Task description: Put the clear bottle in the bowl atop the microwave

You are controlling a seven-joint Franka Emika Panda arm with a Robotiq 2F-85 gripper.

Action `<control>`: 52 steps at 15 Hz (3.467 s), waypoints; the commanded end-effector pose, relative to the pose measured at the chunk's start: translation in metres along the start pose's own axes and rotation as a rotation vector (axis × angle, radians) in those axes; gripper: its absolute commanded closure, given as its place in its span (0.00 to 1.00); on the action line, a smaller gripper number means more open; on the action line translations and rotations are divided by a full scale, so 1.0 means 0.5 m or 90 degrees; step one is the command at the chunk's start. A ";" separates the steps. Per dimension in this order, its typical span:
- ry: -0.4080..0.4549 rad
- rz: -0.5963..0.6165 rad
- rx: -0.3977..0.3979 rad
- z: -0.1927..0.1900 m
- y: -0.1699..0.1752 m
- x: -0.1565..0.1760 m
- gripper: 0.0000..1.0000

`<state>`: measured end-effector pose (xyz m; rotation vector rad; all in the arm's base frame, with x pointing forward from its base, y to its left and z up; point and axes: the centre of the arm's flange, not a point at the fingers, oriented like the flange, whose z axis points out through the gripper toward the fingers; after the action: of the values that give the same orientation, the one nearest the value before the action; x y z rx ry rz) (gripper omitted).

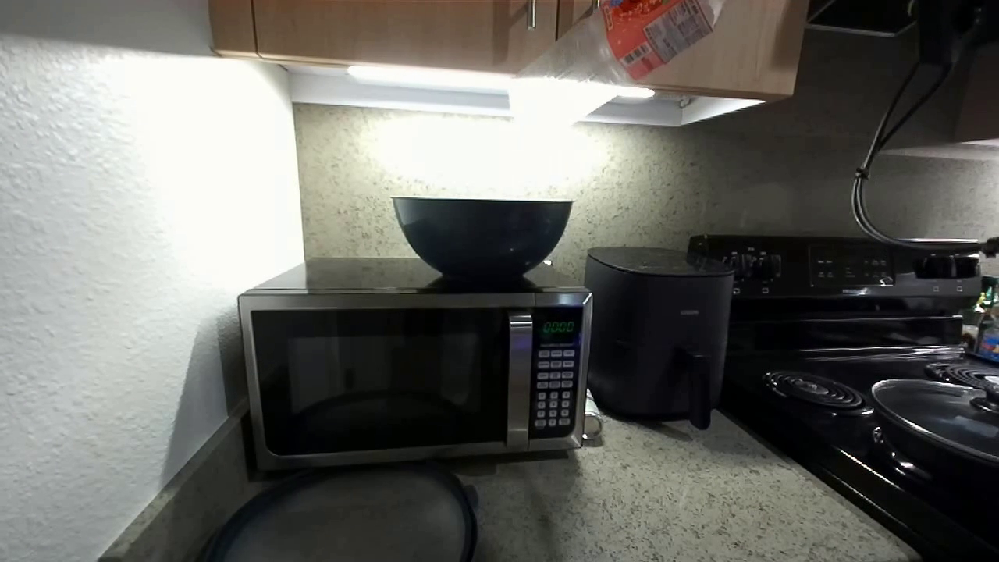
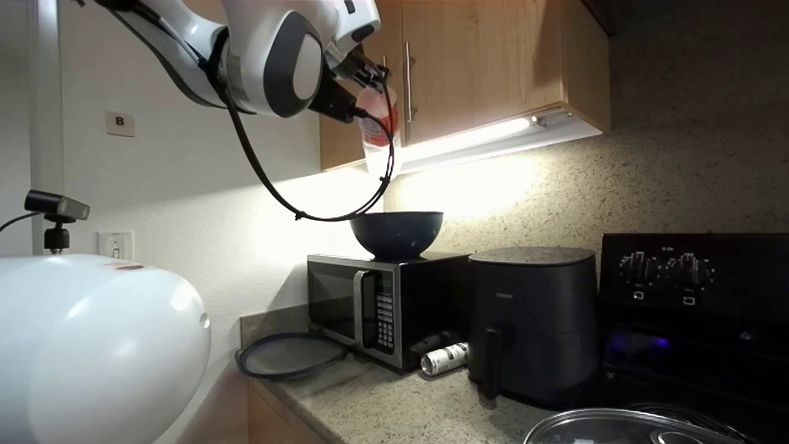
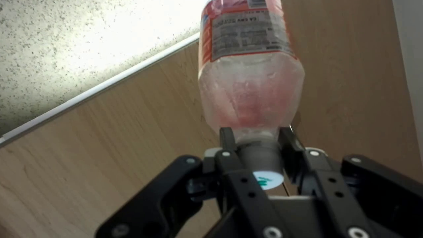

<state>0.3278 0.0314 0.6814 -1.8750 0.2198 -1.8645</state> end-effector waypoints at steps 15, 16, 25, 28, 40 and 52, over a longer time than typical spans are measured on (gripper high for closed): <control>-0.038 -0.041 -0.041 0.129 -0.008 -0.046 0.88; -0.042 -0.044 -0.046 0.136 -0.007 -0.051 0.88; -0.117 -0.098 -0.085 0.205 -0.004 -0.138 0.88; -0.142 -0.116 -0.093 0.222 -0.003 -0.166 0.88; -0.160 -0.132 -0.101 0.237 -0.015 -0.148 0.00; -0.154 -0.111 -0.097 0.237 -0.009 -0.158 0.00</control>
<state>0.4377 0.0965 0.6183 -2.2674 0.1241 -1.7503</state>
